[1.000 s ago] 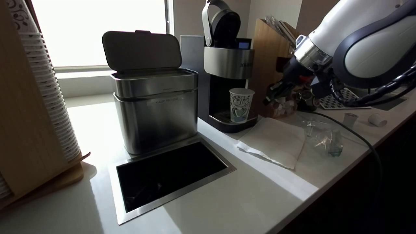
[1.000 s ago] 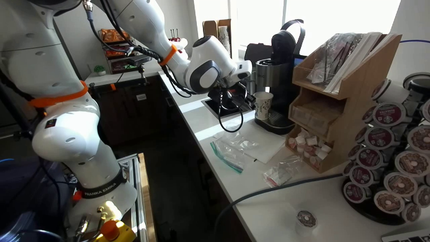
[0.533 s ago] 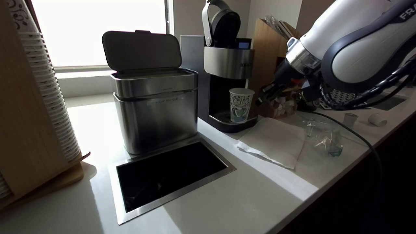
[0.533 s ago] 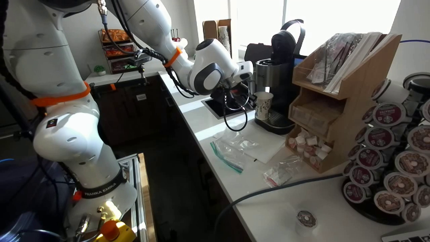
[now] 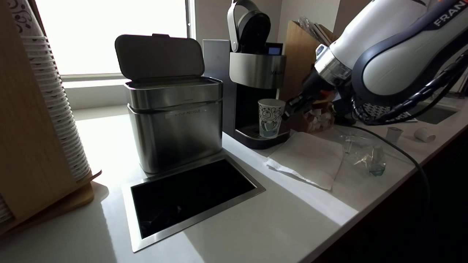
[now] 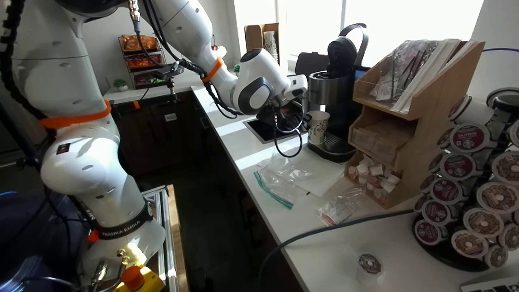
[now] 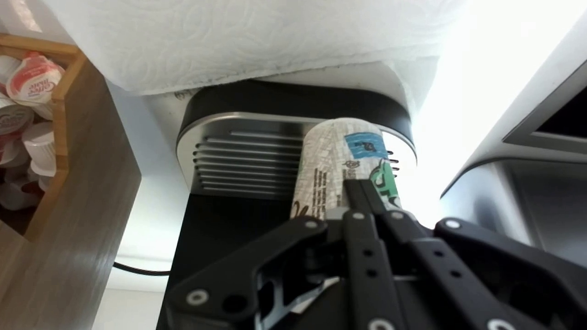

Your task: Put the cup in the coffee maker

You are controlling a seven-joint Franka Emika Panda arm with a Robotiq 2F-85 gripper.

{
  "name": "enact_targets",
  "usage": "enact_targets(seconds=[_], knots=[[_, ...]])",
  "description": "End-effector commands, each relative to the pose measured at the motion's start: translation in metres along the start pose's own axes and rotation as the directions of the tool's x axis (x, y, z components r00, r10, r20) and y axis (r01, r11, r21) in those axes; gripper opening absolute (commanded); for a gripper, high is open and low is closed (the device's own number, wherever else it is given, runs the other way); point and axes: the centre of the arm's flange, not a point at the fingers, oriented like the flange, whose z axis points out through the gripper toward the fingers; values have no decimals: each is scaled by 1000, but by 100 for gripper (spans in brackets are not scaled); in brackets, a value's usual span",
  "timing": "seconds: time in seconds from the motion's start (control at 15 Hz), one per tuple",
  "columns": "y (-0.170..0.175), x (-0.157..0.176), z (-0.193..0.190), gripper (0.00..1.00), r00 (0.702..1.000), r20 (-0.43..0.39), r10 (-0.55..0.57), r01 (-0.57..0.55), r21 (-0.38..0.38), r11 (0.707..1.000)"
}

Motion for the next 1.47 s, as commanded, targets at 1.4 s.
enact_targets(seconds=[1.4], knots=[[8,-8,34,0,997,34,-64,64,8,998]])
